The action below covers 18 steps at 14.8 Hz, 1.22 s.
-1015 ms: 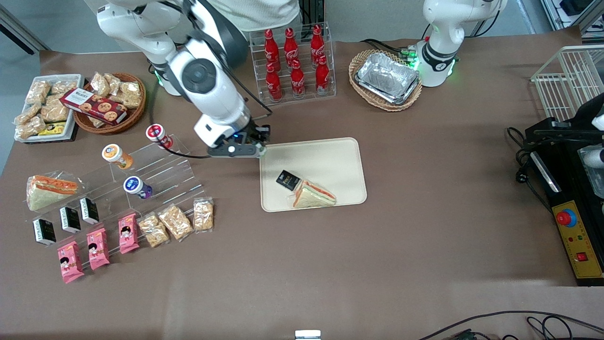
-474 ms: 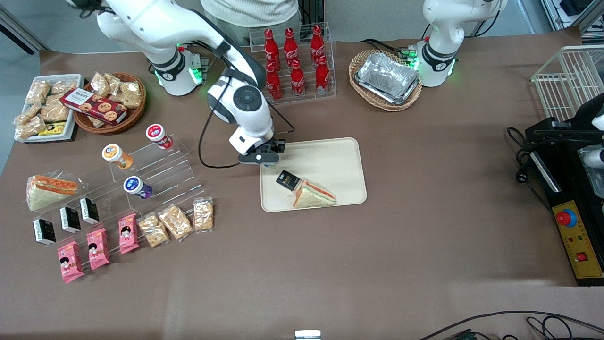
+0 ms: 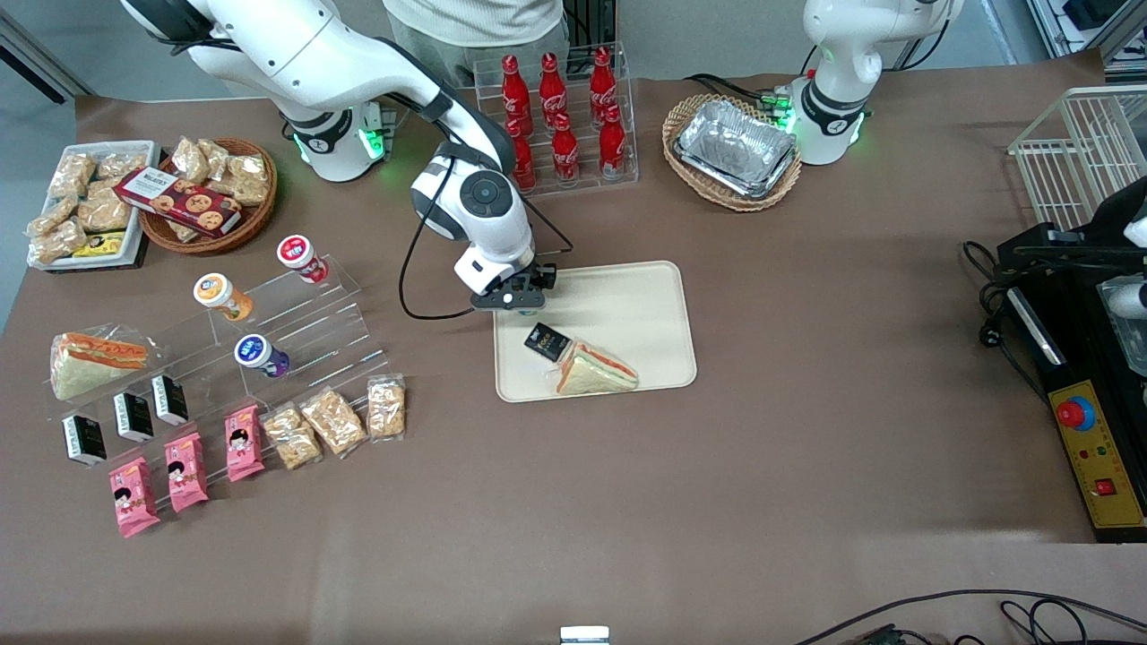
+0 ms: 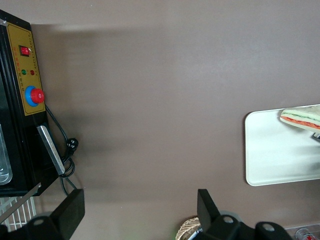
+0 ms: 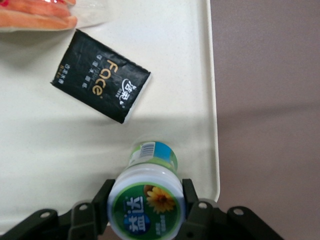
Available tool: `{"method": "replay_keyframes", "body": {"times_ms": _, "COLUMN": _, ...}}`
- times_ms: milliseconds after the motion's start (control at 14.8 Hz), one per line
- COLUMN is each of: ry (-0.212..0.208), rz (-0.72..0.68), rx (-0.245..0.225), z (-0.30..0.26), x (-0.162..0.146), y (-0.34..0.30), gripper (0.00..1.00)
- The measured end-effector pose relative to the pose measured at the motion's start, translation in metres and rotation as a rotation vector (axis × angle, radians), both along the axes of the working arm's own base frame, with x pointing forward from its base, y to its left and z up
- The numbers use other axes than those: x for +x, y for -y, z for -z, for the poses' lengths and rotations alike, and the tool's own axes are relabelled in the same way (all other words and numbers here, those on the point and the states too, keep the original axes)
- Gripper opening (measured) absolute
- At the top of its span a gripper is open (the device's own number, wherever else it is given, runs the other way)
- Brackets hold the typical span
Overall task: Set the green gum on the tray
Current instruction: 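Carry the gum bottle over the cream tray beside the black packet, then lower the gum bottle onto the tray and open the right gripper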
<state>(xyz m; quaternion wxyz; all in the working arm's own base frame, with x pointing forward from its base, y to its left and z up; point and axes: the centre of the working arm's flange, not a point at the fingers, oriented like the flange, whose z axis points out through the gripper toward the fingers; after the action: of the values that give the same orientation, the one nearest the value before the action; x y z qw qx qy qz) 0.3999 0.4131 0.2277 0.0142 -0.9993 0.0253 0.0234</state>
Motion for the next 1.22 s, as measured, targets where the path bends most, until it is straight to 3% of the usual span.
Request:
{"method": "replay_keyframes", "body": {"times_ms": 203, "ry": 0.0, "rz": 0.003, "rx": 0.001, "z": 0.0, "x": 0.0, "y": 0.0, "gripper": 0.62}}
{"method": "replay_keyframes", "body": {"times_ms": 474, "ry": 0.002, "rz": 0.007, "rx": 0.002, "z": 0.0, "x": 0.002, "y": 0.0, "gripper": 0.96}}
{"method": "replay_keyframes", "body": {"times_ms": 541, "ry": 0.003, "rz": 0.008, "rx": 0.003, "z": -0.001, "x": 0.002, "y": 0.0, "gripper": 1.0}}
{"method": "replay_keyframes", "body": {"times_ms": 880, "ry": 0.02, "rz": 0.016, "rx": 0.009, "z": -0.008, "x": 0.01, "y": 0.002, "gripper": 1.0}}
{"method": "replay_keyframes", "body": {"times_ms": 1218, "ry": 0.057, "rz": 0.008, "rx": -0.082, "z": -0.094, "x": 0.049, "y": 0.047, "gripper": 1.0}}
